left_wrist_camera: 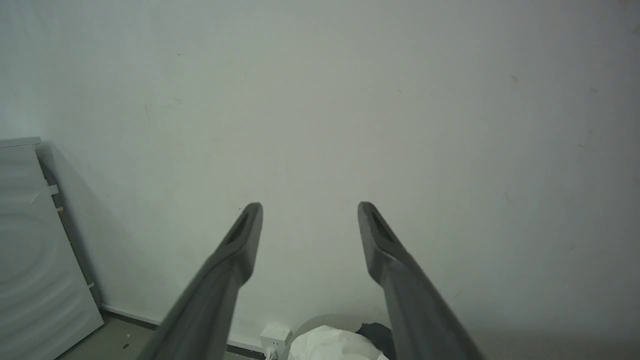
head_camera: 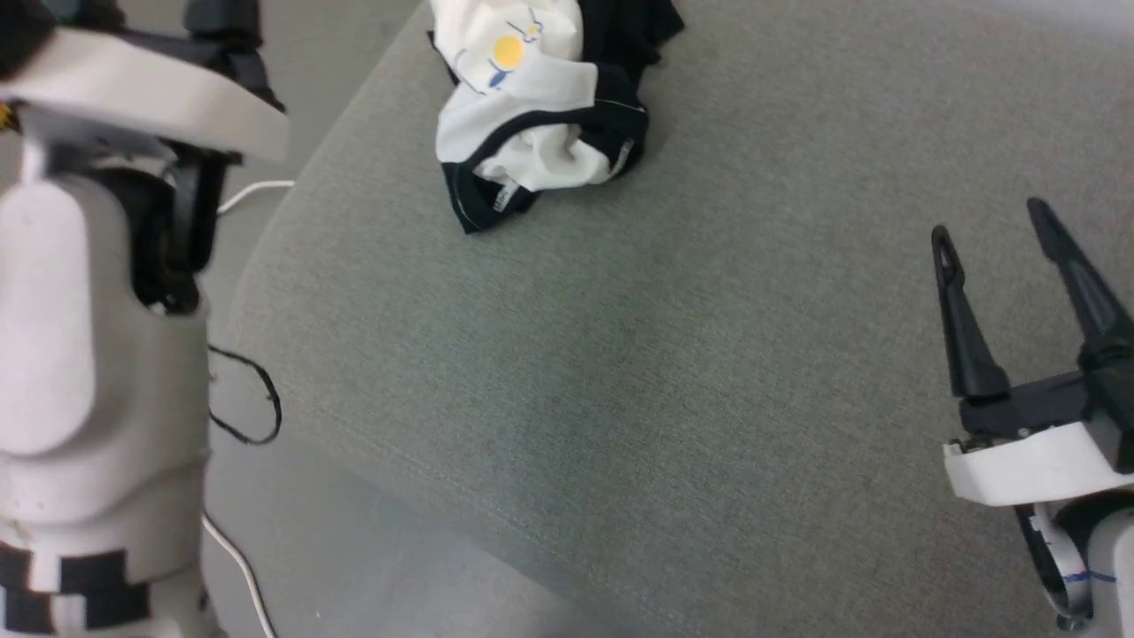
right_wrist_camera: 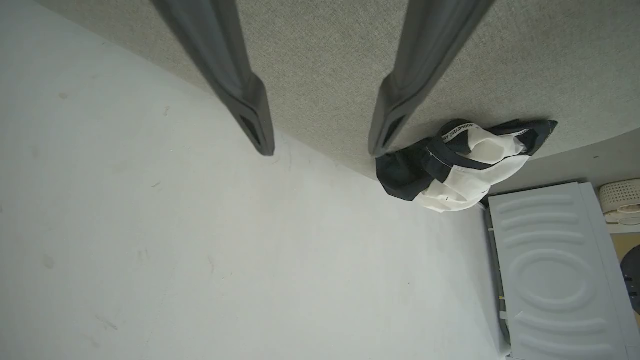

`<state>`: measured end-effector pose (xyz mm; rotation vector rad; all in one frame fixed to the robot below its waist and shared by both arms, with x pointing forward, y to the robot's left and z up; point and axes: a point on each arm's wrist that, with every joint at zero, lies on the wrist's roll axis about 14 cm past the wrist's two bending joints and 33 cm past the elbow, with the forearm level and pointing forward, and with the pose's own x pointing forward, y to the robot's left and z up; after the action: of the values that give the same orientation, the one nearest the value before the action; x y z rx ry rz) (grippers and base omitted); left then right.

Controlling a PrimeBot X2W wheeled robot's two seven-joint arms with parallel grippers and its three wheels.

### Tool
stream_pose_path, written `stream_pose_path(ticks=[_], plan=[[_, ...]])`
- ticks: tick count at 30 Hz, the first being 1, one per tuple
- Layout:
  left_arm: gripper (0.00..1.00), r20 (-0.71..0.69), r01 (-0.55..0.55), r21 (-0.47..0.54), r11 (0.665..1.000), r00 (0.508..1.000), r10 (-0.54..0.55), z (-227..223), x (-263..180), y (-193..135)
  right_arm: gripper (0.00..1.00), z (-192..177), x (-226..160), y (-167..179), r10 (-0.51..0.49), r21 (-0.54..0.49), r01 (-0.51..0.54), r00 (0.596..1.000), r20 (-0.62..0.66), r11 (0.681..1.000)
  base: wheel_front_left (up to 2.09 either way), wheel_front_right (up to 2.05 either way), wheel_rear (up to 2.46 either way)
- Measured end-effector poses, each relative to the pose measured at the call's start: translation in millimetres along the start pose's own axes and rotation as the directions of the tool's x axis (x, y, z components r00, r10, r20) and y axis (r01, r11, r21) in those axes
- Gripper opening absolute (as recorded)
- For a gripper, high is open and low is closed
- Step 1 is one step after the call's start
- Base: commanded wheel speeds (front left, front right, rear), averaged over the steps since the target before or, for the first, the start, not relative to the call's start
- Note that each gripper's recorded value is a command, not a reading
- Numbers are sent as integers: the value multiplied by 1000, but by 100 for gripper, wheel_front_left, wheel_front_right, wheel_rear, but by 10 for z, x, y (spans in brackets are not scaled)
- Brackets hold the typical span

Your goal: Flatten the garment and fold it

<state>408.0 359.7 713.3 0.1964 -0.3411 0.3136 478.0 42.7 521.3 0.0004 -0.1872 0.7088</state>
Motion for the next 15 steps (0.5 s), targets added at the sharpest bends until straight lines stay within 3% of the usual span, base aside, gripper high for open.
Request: stream_pose_path(ticks=[6, 15], plan=[[100, -244, 24, 46, 999, 970, -12, -673, 341, 4, 100, -85, 6, -213, -18, -7, 18, 1000, -6, 1000, 0, 0, 0], [100, -577, 62, -2, 998, 815, -52, -1729, 446, -158, 100, -42, -18, -521, -63, -26, 63, 998, 31, 998, 0, 0, 0]])
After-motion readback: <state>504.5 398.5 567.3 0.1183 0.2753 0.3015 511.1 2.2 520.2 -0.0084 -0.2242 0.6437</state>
